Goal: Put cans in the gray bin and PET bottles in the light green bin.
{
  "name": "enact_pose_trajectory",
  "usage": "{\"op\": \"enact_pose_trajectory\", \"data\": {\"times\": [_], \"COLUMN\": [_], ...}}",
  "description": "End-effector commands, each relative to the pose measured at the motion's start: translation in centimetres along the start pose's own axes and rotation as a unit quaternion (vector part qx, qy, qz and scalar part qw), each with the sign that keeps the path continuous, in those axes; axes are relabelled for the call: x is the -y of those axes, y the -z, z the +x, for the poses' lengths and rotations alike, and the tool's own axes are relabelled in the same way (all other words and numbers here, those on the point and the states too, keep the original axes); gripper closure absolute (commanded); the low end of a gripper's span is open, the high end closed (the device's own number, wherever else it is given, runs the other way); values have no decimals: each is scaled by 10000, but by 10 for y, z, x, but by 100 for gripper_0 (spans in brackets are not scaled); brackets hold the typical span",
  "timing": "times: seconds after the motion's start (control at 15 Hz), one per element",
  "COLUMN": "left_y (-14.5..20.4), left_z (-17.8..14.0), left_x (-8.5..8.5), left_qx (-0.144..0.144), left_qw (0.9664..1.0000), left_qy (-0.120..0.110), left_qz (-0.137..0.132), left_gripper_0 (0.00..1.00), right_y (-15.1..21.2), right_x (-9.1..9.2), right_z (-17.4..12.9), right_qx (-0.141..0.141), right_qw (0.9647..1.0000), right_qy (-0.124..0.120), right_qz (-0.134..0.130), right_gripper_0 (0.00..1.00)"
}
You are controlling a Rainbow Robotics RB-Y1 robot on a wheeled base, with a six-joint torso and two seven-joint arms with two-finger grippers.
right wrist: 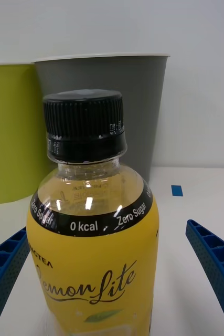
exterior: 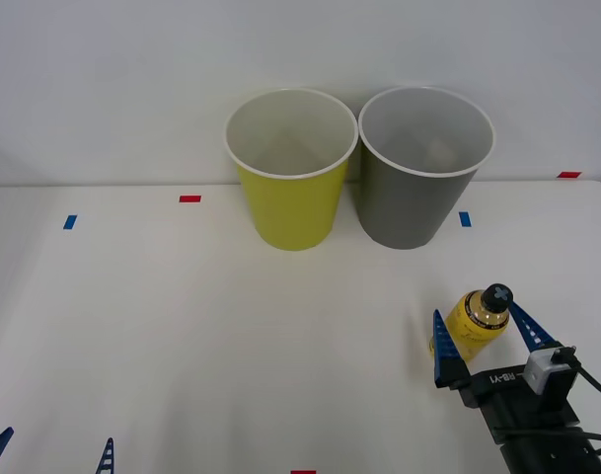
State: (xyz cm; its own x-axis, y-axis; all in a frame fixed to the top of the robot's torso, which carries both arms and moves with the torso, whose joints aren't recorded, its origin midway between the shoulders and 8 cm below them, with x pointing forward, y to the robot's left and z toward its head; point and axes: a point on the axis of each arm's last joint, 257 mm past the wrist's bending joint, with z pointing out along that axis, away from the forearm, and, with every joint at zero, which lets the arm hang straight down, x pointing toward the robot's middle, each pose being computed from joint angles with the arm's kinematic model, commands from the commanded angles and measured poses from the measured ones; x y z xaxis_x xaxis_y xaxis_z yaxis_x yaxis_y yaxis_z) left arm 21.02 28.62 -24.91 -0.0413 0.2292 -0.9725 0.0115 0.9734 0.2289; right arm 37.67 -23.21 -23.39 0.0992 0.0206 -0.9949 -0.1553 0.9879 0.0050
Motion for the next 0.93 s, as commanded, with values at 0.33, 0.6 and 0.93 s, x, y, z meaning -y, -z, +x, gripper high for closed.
{"op": "enact_pose_trajectory", "data": {"times": [0.33, 0.6, 0.93], "left_y": [0, 0, 0], "left_z": [0, 0, 0], "left_x": [0, 0, 0], "left_qx": [0, 0, 0], "left_qw": [10000, 10000, 10000], "left_qy": [0, 0, 0], "left_qz": [0, 0, 0], "left_gripper_0": [0, 0, 0], "right_y": [-2, -1, 0], "right_x": [1, 1, 1], "right_z": [-1, -1, 0], "right_qx": [13, 12, -9], "right_qw": [9999, 9998, 9996], "right_qy": [-106, -209, -283], "right_qz": [36, 58, 95], "right_gripper_0": [36, 81, 88]}}
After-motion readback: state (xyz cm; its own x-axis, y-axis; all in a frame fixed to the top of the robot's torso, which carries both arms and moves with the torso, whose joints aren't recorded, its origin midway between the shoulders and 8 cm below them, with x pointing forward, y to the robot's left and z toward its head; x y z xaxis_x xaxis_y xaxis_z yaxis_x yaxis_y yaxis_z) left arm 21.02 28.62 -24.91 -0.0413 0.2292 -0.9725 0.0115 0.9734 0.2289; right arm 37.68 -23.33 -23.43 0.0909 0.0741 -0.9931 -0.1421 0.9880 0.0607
